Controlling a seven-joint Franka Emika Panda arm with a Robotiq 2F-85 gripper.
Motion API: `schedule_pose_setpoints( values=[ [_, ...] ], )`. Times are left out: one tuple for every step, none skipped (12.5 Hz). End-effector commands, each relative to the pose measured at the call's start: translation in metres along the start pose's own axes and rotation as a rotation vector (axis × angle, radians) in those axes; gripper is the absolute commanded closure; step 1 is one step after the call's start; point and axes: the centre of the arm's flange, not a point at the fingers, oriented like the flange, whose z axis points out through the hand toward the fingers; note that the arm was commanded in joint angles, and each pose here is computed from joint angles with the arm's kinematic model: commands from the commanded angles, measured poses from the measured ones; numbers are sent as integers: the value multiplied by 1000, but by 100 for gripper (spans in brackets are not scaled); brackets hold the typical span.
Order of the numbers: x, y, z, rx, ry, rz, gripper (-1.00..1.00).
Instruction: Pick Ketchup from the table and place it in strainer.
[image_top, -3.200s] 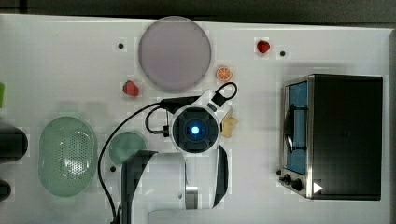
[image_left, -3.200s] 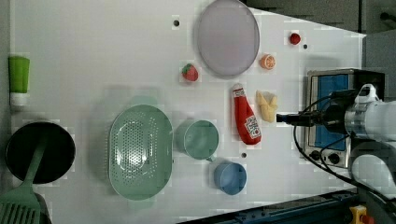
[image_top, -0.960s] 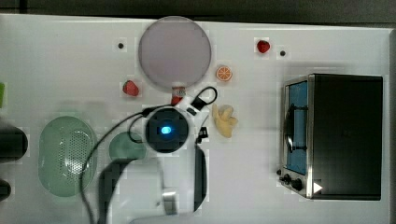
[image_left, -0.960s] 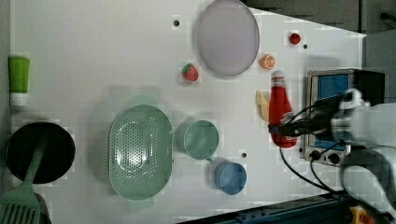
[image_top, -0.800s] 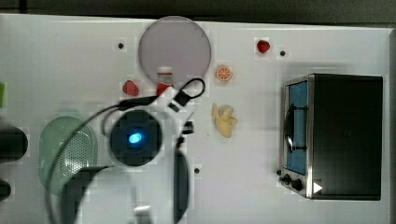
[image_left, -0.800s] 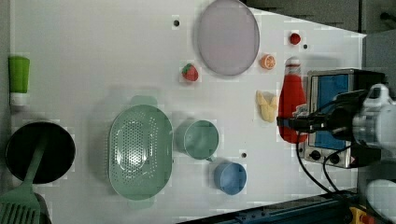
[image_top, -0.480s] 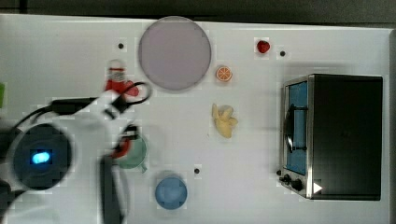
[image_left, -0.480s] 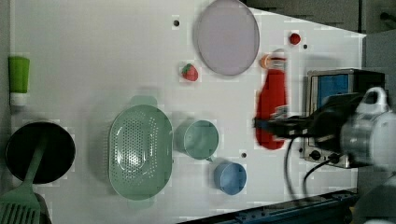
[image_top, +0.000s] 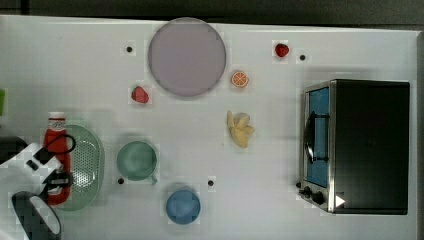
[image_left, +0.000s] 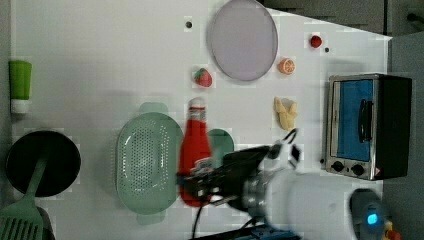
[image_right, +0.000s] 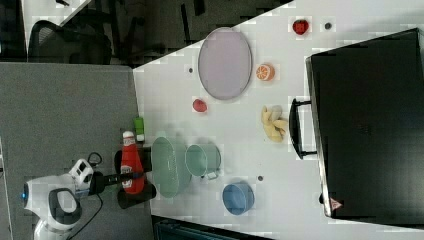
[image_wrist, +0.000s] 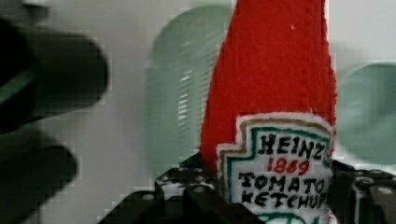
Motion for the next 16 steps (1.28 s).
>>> schedule_pose_setpoints(
  values=[
    [13,-1,19,46,4,226,-29],
    [14,-3,32,50,1,217,-29],
    [16,-3,45,51,1,198,-29],
    [19,-1,58,54,-4,185,-29],
    [22,1,71,64,-15,182,-37],
    [24,3,83,76,-33,197,-57],
    [24,3,95,89,-54,205,-78],
    [22,2,106,95,-74,206,-100],
    [22,0,111,108,-76,207,-100],
    [23,0,109,114,-69,210,-100],
    [26,1,103,114,-55,215,-100],
    [29,3,93,114,-33,229,-100],
    [35,8,80,114,-4,247,-100],
    [42,14,64,115,31,262,-100],
    [49,24,48,110,59,286,-100],
    [58,34,30,103,96,308,-100]
  ],
)
